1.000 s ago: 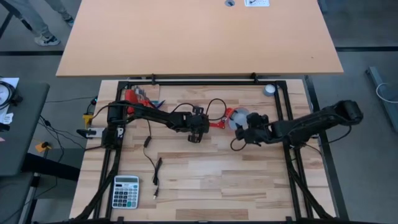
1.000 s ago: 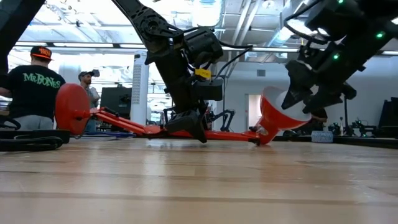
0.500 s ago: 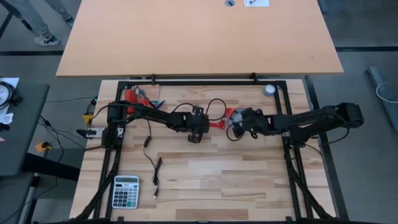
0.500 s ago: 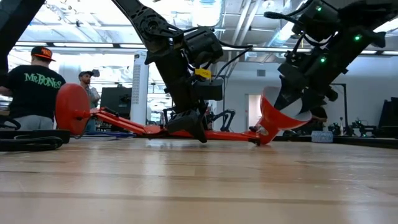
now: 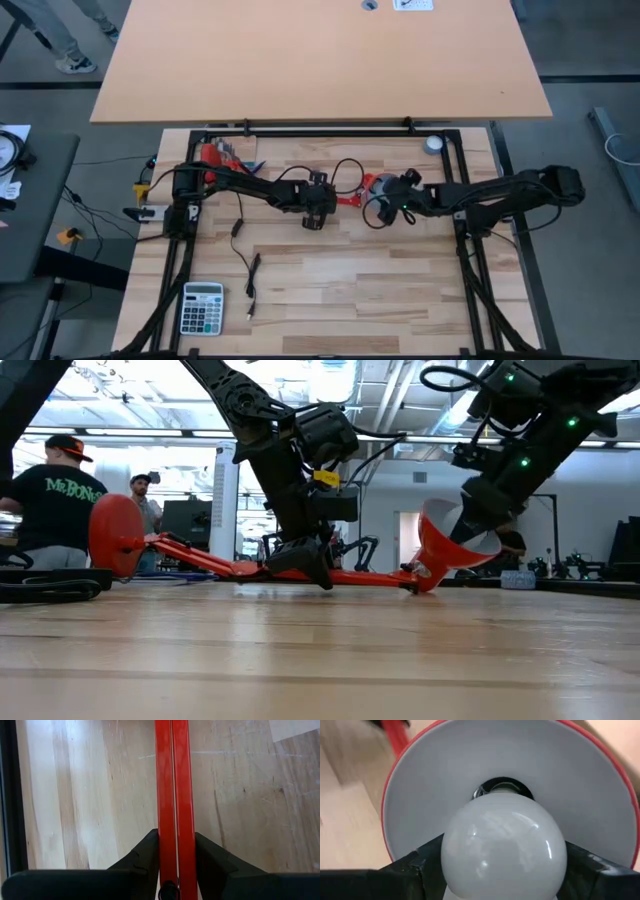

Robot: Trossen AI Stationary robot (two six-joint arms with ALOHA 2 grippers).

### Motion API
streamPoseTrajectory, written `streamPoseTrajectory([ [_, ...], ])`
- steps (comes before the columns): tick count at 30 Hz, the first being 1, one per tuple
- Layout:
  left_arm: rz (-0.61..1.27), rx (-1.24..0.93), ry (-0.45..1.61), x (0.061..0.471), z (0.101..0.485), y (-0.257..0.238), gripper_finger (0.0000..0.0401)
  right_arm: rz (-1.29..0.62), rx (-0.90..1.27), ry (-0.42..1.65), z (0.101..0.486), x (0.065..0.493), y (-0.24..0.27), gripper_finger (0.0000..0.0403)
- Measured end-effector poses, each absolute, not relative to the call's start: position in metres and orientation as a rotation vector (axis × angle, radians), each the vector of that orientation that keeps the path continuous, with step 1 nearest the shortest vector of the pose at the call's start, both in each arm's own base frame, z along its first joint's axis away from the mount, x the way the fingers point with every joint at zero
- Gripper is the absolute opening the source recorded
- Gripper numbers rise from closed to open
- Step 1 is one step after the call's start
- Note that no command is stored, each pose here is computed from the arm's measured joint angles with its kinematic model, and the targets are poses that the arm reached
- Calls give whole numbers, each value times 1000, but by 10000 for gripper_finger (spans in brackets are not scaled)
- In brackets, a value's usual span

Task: Screw lightbulb
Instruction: Remove the lightbulb from the lamp

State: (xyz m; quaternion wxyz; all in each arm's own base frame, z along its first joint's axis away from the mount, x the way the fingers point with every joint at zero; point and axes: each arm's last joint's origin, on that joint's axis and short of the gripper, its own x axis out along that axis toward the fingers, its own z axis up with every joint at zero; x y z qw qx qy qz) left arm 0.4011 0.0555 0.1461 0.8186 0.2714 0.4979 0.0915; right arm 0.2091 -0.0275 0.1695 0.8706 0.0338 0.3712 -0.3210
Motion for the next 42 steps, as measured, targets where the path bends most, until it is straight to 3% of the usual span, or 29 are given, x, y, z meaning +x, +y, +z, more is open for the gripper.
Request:
streamPoseTrajectory([
  [19, 190, 577, 1059, 401, 146, 55, 91, -202, -868, 1017, 170, 210, -16, 285],
  [25, 193, 578, 1054, 402, 146, 55, 91, -254, -907, 1046, 169, 207, -10, 296],
  [35, 197, 578, 1059, 401, 146, 56, 91, -383, -829, 978, 171, 206, 7, 352],
  [42, 196, 579, 1060, 401, 146, 56, 91, -457, -831, 940, 172, 204, 17, 343],
])
